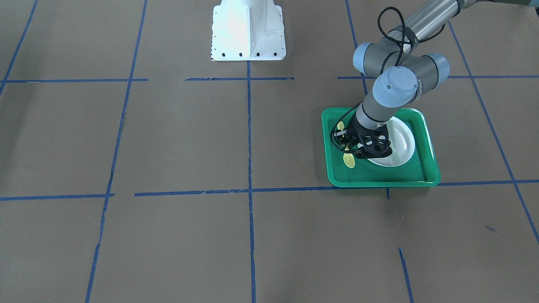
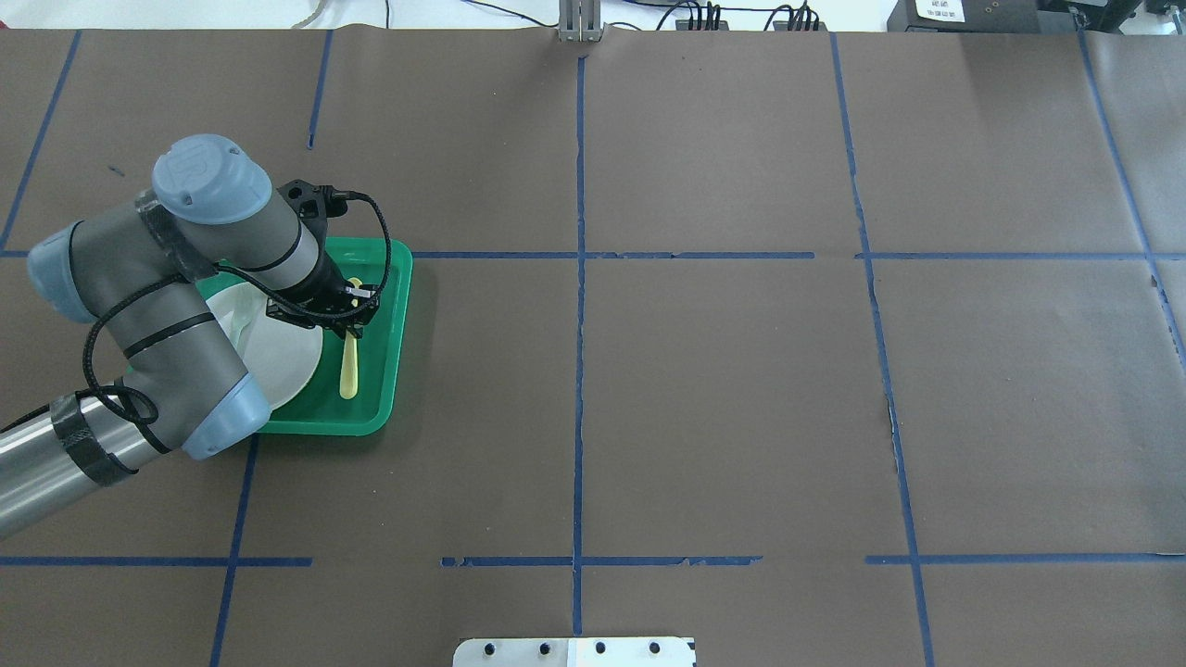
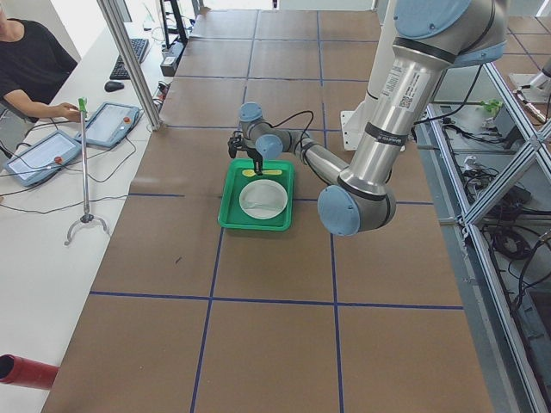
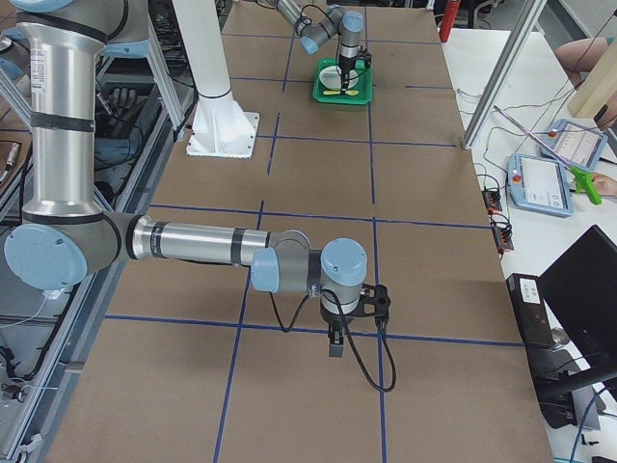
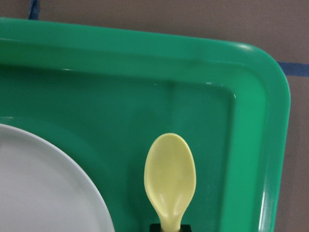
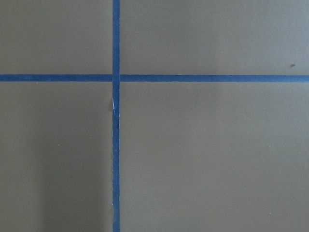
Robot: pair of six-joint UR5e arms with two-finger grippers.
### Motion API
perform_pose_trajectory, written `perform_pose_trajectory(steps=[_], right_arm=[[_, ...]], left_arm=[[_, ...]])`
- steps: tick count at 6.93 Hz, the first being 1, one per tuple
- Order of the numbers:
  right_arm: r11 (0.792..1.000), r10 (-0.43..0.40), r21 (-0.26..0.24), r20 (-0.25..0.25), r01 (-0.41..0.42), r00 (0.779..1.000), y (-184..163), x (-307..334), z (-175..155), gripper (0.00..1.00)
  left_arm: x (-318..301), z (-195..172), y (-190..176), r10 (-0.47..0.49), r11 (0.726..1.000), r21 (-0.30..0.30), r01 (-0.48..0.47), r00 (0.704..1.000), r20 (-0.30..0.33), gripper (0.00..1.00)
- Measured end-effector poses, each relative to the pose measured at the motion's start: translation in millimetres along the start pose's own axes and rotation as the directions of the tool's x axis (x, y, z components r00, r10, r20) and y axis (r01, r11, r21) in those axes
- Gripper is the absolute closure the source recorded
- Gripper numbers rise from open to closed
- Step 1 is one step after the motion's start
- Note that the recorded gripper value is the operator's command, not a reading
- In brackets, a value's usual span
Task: Place spoon
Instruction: 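Carry the yellow spoon off the plate onto the tray beside it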
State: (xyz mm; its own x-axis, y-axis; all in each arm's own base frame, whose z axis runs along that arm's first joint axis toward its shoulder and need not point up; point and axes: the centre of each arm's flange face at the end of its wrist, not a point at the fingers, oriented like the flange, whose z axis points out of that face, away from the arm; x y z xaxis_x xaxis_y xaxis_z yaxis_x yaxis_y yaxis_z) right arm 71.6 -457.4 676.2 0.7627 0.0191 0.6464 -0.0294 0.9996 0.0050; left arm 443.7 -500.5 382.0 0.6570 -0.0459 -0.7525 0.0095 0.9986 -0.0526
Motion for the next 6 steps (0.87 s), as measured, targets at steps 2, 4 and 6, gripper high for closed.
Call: perform_pose_trajectory(steps=[2, 4, 6], right_arm=[[1.000, 0.000, 0.000, 0.000, 0.000, 1.000, 0.0, 0.0, 0.0, 0.00], [1.000, 0.000, 0.000, -0.001, 0.000, 1.000, 0.0, 0.1, 0.0, 0.00], [1.000, 0.000, 0.000, 0.000, 0.000, 1.000, 0.0, 0.0, 0.0, 0.00]], left_arm=[[-0.5, 5.1, 0.7, 0.008, 1.000, 0.000, -0.008, 1.000, 0.000, 0.93], [0.3, 6.5, 0.8, 0.013, 1.000, 0.002, -0.013, 1.000, -0.005, 0.66], [0.2, 7.4, 0.5, 0.016, 1.000, 0.003, -0.016, 1.000, -0.008, 0.57]])
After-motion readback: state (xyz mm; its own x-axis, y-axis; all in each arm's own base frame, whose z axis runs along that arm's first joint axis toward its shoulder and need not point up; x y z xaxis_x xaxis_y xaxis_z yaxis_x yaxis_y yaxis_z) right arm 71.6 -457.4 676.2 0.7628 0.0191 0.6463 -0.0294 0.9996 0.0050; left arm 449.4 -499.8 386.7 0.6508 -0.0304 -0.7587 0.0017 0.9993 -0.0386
